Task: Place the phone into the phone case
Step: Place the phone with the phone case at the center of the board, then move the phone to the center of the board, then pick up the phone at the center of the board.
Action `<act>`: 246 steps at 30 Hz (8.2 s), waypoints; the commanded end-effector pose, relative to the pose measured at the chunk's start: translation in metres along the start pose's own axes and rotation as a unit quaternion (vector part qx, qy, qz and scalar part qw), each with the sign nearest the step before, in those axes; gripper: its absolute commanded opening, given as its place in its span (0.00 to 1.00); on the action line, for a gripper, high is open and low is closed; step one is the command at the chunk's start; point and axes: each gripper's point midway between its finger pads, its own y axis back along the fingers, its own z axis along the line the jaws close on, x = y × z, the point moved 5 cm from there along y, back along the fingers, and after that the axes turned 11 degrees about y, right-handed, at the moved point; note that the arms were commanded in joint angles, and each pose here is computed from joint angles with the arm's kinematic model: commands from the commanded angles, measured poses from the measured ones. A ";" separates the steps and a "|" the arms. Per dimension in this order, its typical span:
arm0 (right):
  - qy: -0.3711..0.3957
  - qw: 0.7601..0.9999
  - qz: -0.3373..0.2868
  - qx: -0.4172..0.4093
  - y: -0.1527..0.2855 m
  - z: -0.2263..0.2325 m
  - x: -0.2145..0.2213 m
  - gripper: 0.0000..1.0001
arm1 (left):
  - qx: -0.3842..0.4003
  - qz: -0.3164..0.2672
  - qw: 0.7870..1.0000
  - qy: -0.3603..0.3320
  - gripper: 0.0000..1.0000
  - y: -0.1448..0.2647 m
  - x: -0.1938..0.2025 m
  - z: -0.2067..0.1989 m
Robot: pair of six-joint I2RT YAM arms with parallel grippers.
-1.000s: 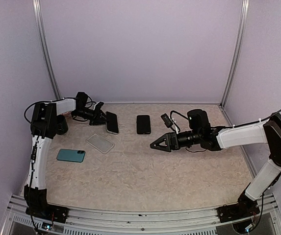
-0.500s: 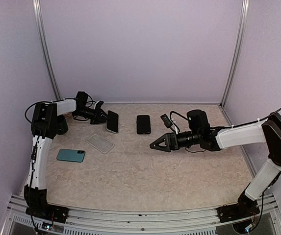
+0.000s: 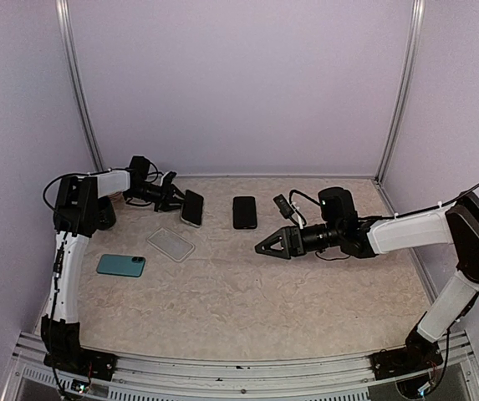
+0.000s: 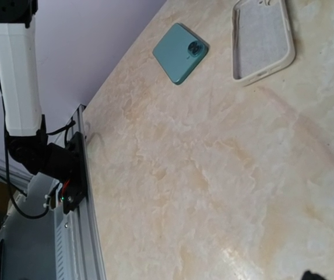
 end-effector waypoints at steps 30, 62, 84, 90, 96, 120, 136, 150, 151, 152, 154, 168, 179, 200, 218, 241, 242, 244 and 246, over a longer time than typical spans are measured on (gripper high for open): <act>0.004 1.000 0.009 0.022 -0.005 -0.004 0.000 1.00 | -0.061 -0.099 0.993 -0.005 0.35 0.045 -0.013 -0.009; 0.068 0.980 0.046 0.181 -0.008 -0.017 -0.010 0.99 | -0.273 -0.362 0.889 0.068 0.99 0.150 0.144 -0.047; 0.056 0.981 0.046 0.179 -0.010 -0.017 -0.007 0.99 | -0.380 -0.448 0.796 0.145 0.99 0.195 0.182 0.025; 0.055 0.982 0.048 0.172 -0.012 -0.017 -0.008 0.99 | -0.387 -0.464 0.783 0.148 0.99 0.204 0.185 0.034; 0.053 0.983 0.048 0.167 -0.013 -0.016 -0.007 1.00 | -0.401 -0.473 0.767 0.162 0.99 0.207 0.189 0.048; 0.051 0.984 0.047 0.165 -0.014 -0.016 -0.001 0.99 | -0.412 -0.396 0.800 0.185 0.99 0.161 0.204 0.091; 0.049 0.983 0.049 0.170 -0.014 -0.017 0.000 1.00 | -0.397 -0.349 0.835 0.155 0.99 0.122 0.225 0.082; 0.075 0.976 0.055 0.198 -0.011 -0.020 0.000 1.00 | -0.382 -0.326 0.858 0.109 0.99 0.086 0.237 0.054; 0.075 0.976 0.054 0.199 -0.010 -0.019 0.000 0.99 | -0.381 -0.324 0.859 0.104 0.99 0.083 0.238 0.051; 0.076 0.975 0.053 0.200 -0.010 -0.019 0.000 1.00 | -0.382 -0.320 0.861 0.100 0.99 0.079 0.240 0.050; 0.078 0.975 0.052 0.203 -0.009 -0.019 -0.001 0.99 | -0.381 -0.312 0.865 0.092 0.99 0.070 0.243 0.046; 0.179 0.953 0.105 0.223 -0.020 -0.006 0.001 0.99 | -0.355 -0.253 0.899 0.028 0.99 0.001 0.263 0.006; 0.209 0.939 0.154 0.226 -0.038 -0.004 0.015 0.99 | -0.304 -0.196 0.932 0.000 0.99 -0.031 0.278 -0.019; 0.206 0.929 0.234 0.199 -0.077 0.019 0.025 1.00 | -0.225 -0.323 0.919 -0.034 0.99 0.048 0.262 -0.083; 0.218 0.896 0.346 0.174 -0.140 0.009 0.037 0.99 | -0.180 -0.410 0.894 0.009 0.99 0.123 0.270 -0.064; 0.265 0.859 0.402 0.172 -0.183 -0.010 0.053 0.99 | -0.185 -0.407 0.894 0.038 0.99 0.115 0.273 -0.041; 0.266 0.858 0.403 0.173 -0.184 -0.010 0.053 1.00 | -0.185 -0.408 0.893 0.039 0.99 0.115 0.273 -0.040; 0.268 0.857 0.403 0.176 -0.185 -0.010 0.051 0.99 | -0.185 -0.410 0.892 0.041 0.99 0.116 0.274 -0.039; 0.268 0.856 0.405 0.179 -0.186 -0.011 0.051 0.99 | -0.183 -0.411 0.892 0.042 0.99 0.116 0.273 -0.039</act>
